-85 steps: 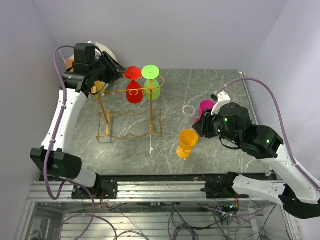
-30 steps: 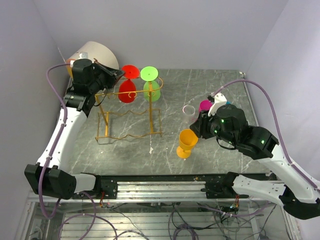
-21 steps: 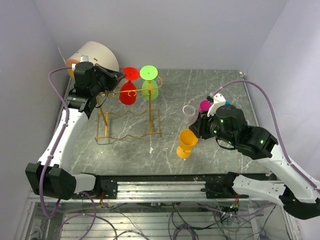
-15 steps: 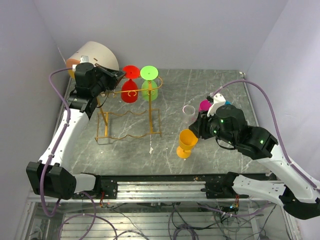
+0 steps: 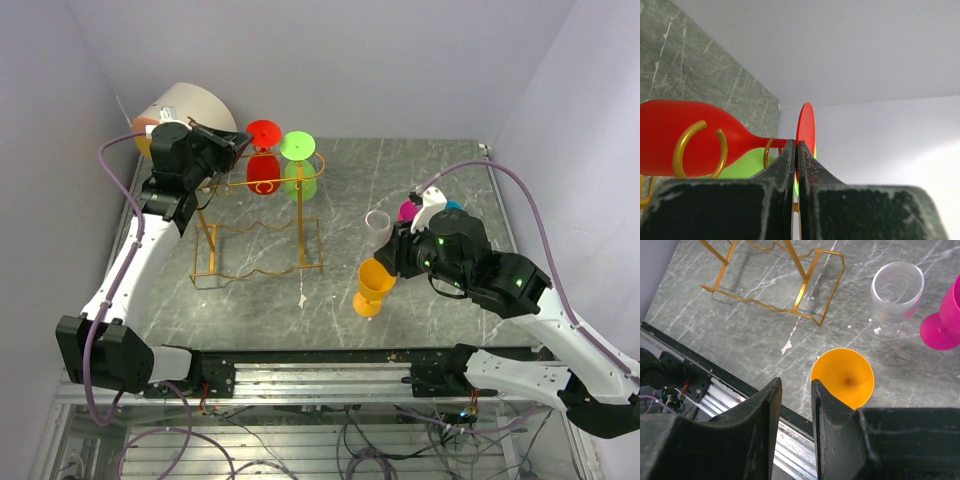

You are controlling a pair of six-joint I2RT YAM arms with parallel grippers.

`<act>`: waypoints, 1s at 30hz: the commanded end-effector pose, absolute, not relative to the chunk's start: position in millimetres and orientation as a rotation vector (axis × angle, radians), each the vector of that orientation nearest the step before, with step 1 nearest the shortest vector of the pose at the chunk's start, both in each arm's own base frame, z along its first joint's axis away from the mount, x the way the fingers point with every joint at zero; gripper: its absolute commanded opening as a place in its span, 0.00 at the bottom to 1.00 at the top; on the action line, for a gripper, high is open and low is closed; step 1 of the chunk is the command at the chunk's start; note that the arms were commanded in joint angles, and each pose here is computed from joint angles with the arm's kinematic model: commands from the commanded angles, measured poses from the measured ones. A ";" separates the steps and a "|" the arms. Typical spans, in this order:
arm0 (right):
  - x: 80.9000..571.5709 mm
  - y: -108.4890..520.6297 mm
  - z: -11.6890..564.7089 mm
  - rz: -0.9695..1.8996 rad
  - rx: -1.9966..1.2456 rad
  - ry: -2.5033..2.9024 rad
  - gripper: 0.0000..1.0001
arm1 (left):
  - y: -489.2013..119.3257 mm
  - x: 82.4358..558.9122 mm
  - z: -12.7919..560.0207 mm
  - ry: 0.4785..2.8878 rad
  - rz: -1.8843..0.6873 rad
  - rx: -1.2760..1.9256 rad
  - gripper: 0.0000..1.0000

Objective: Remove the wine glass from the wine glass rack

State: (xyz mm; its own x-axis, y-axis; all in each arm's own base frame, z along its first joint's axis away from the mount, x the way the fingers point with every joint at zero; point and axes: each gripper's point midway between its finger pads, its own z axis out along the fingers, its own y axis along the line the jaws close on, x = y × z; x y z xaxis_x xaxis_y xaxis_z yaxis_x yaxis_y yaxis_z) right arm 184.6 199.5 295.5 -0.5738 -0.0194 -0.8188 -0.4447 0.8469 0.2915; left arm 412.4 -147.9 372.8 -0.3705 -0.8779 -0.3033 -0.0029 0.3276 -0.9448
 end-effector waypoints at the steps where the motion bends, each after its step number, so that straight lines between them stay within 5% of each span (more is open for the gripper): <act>1: 183.3 205.2 306.1 0.647 -0.362 2.065 0.31 | -147.5 424.1 388.4 1.594 -1.188 -0.775 0.07; 16: 179.3 210.0 310.9 0.704 -0.392 2.011 0.31 | -141.3 431.6 427.4 1.451 -1.210 -0.745 0.07; 30: 179.8 217.1 327.5 0.756 -0.401 1.953 0.31 | -116.8 342.6 549.1 1.149 -1.217 -0.534 0.07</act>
